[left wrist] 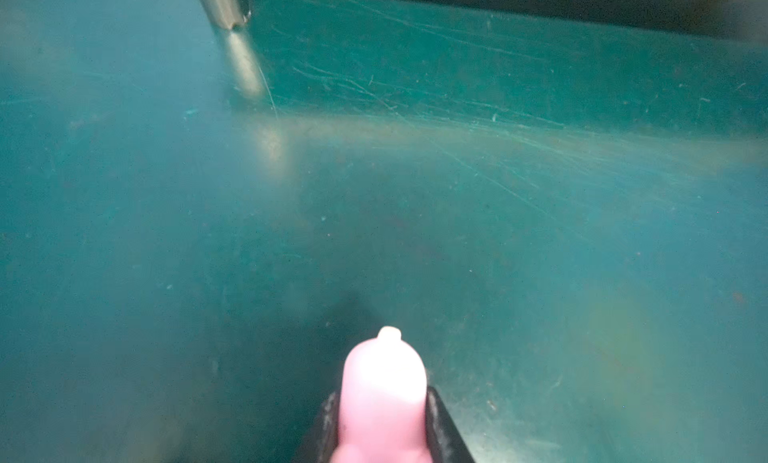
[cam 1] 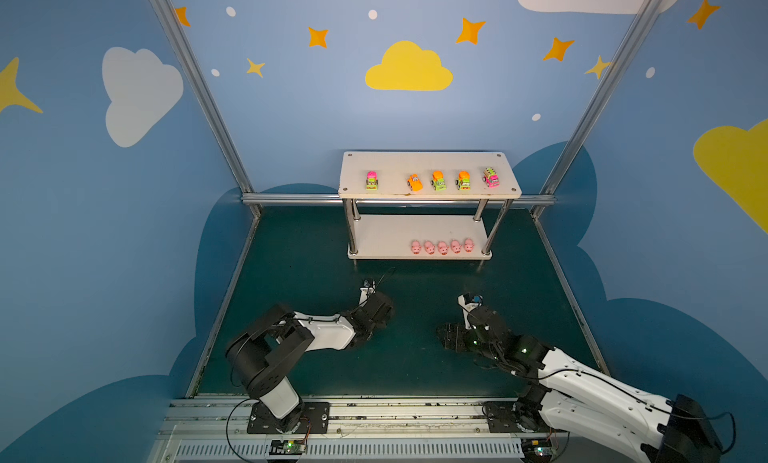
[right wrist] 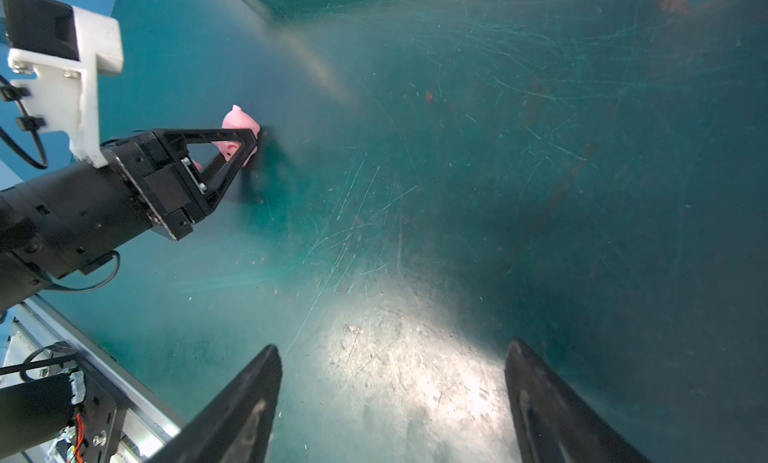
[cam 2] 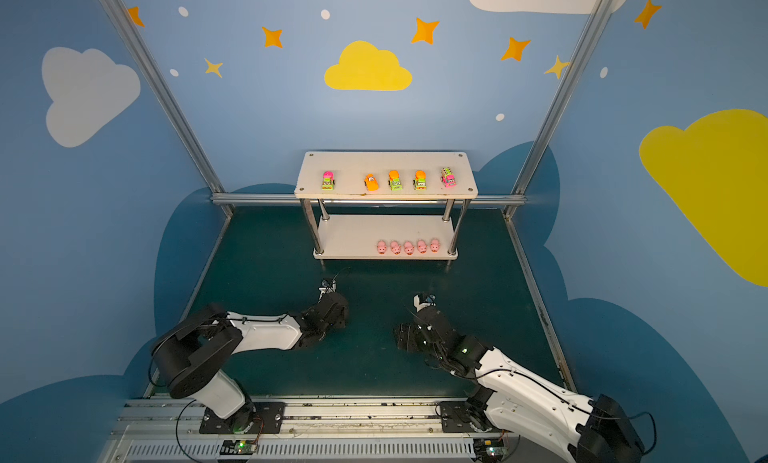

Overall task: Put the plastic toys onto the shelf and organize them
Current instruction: 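Carry the pig with the left gripper to the lower shelf and open beside the row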

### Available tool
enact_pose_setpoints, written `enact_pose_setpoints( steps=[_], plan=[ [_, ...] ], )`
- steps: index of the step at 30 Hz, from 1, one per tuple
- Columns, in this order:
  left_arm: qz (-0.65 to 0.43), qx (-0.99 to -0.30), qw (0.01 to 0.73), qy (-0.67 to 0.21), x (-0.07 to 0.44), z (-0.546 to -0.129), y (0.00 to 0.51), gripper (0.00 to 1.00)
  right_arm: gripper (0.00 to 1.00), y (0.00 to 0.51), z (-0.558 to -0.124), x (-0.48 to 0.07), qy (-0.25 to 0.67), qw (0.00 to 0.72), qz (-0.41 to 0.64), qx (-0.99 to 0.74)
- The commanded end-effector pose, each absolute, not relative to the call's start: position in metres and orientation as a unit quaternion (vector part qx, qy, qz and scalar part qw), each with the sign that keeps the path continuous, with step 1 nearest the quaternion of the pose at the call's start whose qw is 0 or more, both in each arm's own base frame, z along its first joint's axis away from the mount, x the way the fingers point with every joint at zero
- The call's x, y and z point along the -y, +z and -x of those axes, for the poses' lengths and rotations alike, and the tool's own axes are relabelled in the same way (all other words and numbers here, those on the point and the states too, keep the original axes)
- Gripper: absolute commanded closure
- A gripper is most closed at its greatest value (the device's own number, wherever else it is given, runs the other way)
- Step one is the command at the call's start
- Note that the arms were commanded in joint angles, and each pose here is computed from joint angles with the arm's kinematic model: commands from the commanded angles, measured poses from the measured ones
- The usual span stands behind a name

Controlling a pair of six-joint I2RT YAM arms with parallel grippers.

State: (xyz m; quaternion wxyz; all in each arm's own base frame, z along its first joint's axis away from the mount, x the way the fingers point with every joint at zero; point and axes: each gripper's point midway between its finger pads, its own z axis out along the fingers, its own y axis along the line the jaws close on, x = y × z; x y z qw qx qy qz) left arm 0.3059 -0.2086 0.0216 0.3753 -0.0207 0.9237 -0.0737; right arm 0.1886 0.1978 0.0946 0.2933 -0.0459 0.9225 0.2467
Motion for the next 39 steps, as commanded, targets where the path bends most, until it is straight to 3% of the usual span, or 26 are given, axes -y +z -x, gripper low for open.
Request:
enact_pose_setpoints(
  steps=[1, 19, 29, 39],
  plan=[
    [0.023, -0.934, 0.352, -0.06, 0.202, -0.298, 0.009, 0.72, 0.17, 0.107, -0.191, -0.202, 0.26, 0.303, 0.045, -0.916],
    [0.008, -0.919, 0.389, -0.056, 0.229, -0.347, 0.072, 0.73, 0.17, 0.112, -0.188, -0.195, 0.266, 0.319, 0.044, -0.909],
    [0.007, -0.902, 0.424, -0.078, 0.248, -0.416, 0.11, 0.72, 0.17, 0.118, -0.186, -0.175, 0.253, 0.342, 0.034, -0.904],
    [0.009, -0.895, 0.434, -0.101, 0.269, -0.479, 0.116, 0.72, 0.17, 0.117, -0.183, -0.159, 0.237, 0.349, 0.026, -0.906]
  ],
)
